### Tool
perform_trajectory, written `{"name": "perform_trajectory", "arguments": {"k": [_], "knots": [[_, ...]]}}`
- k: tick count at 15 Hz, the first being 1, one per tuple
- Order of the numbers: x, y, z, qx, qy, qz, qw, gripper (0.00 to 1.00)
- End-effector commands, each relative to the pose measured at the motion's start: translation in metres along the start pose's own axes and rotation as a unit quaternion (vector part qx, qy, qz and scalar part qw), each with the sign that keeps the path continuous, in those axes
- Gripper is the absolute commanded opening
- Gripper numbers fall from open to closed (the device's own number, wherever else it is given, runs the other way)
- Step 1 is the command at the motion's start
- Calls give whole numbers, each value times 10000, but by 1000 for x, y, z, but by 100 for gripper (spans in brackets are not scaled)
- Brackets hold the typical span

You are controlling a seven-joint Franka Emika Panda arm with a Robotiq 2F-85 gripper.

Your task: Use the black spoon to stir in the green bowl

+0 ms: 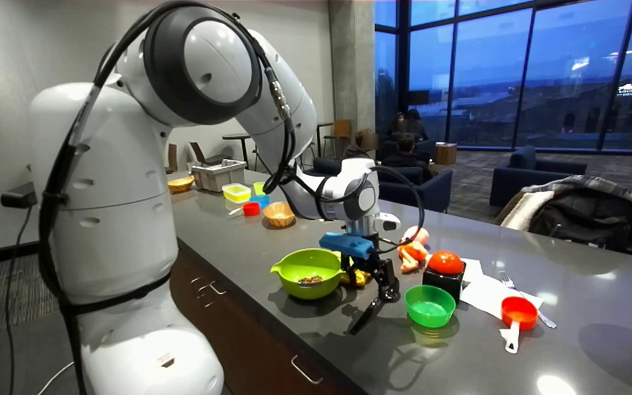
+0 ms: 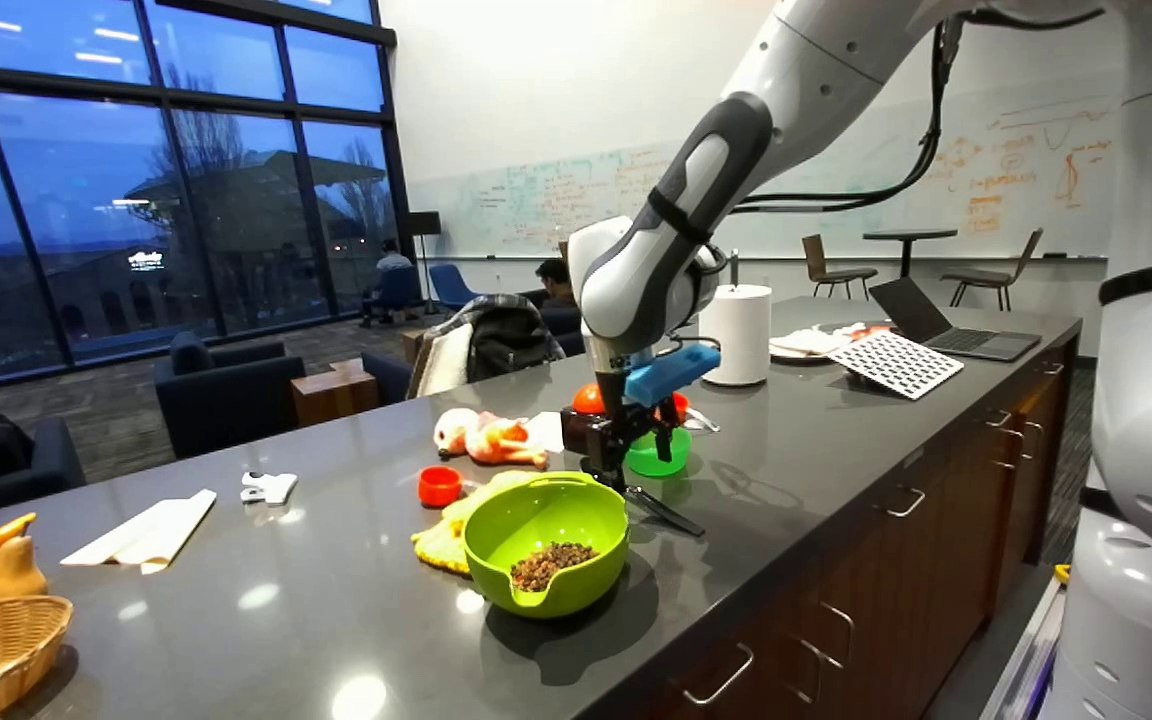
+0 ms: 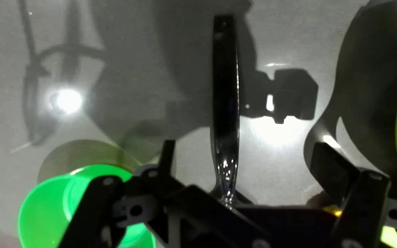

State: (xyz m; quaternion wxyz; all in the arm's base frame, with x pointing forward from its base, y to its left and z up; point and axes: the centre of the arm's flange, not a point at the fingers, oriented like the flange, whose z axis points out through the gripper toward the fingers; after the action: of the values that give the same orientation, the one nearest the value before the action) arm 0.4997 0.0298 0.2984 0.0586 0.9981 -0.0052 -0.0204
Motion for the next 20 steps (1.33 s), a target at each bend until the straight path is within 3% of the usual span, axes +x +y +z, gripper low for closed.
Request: {"name": "perform_trajectory", "arguments": {"k": [1, 15, 16, 20], "knots": [[-18, -2, 13, 135, -25, 172, 9998, 100], [-5, 10, 65, 516, 169, -93, 9985, 100], [-3, 11, 65, 527, 184, -127, 9984, 77], [1, 6, 59, 542, 195, -302, 9979, 59]]}}
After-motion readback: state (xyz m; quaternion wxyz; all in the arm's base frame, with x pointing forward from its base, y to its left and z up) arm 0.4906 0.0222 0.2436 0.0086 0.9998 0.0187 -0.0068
